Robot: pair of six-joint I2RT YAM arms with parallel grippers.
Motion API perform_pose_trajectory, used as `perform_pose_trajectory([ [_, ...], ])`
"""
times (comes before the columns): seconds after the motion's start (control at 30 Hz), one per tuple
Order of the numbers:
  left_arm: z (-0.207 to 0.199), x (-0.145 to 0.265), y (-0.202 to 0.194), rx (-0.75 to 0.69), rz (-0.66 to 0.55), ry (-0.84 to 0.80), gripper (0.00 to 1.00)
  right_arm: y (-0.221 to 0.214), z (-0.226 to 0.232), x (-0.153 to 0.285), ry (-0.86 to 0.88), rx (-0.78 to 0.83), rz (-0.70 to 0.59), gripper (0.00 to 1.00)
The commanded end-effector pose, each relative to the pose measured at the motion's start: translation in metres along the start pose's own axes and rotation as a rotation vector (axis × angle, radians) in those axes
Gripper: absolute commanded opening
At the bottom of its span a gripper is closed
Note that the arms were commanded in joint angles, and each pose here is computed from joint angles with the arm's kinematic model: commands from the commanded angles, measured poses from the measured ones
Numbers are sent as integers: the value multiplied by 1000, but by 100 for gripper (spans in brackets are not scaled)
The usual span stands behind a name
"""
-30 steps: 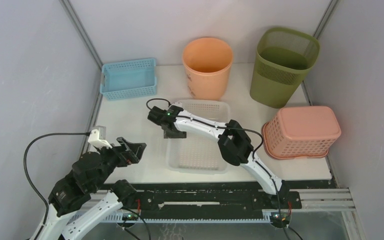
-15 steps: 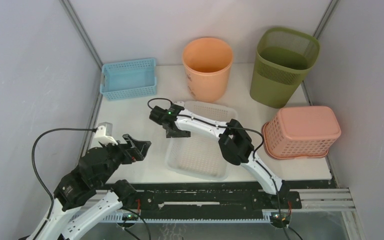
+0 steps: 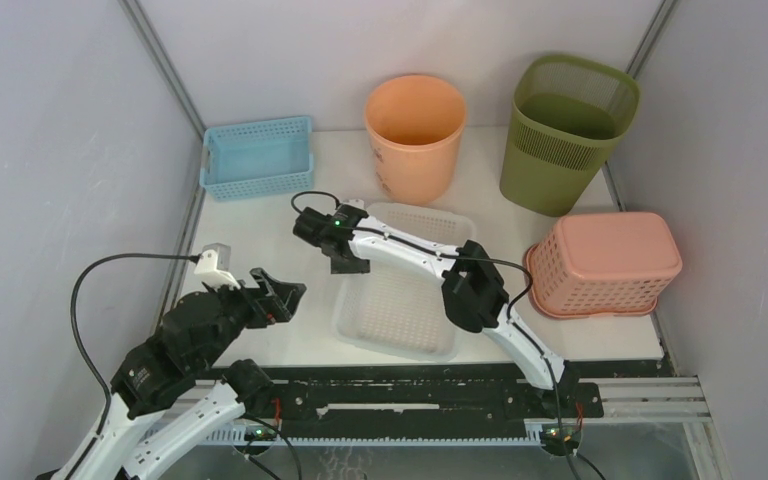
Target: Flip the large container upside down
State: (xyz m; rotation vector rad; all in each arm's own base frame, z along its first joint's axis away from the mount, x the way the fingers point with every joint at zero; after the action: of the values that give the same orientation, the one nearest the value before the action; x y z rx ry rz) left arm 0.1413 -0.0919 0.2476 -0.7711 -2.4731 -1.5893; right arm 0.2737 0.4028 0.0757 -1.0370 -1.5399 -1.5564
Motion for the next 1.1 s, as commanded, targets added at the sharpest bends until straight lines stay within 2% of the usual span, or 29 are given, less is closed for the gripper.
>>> perform_pose_trajectory([
  [0.0, -3, -2, 2, -35, -8, -20, 100, 8, 12, 26, 61, -41, -17, 46],
  [0.3, -2, 2, 1, -31, -14, -33, 100, -11, 0, 9, -6, -12, 29, 46],
  [0.5, -2, 4, 1, -26, -14, -39, 100, -13, 1, 4, -10, 0, 45, 30],
  [0.83, -3, 5, 1, -24, -8, -37, 100, -22, -4, -12, -46, 35, 76, 31],
  [0.9, -4, 5, 2, -22, -9, -39, 100, -23, -5, -14, -45, 41, 89, 25],
  [1.0, -4, 5, 4, -22, -12, -38, 100, -21, -1, -10, -12, 64, 89, 0],
  [1.07, -4, 6, 5, -20, -15, -35, 100, -14, 3, -1, 26, 75, 72, 0],
])
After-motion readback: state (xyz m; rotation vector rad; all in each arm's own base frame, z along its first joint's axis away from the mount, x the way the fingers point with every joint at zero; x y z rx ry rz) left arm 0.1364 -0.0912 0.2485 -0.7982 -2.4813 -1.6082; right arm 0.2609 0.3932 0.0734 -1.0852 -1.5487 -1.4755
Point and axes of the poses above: each gripper's point midway between its finger pads, its own x axis back along the fingers, its own z axis along the line the jaws close on, y = z × x, the point moved 1 cm from there along x, back along the fingers, and after that the axes turned 4 degrees about -x, right-handed, at the moved point
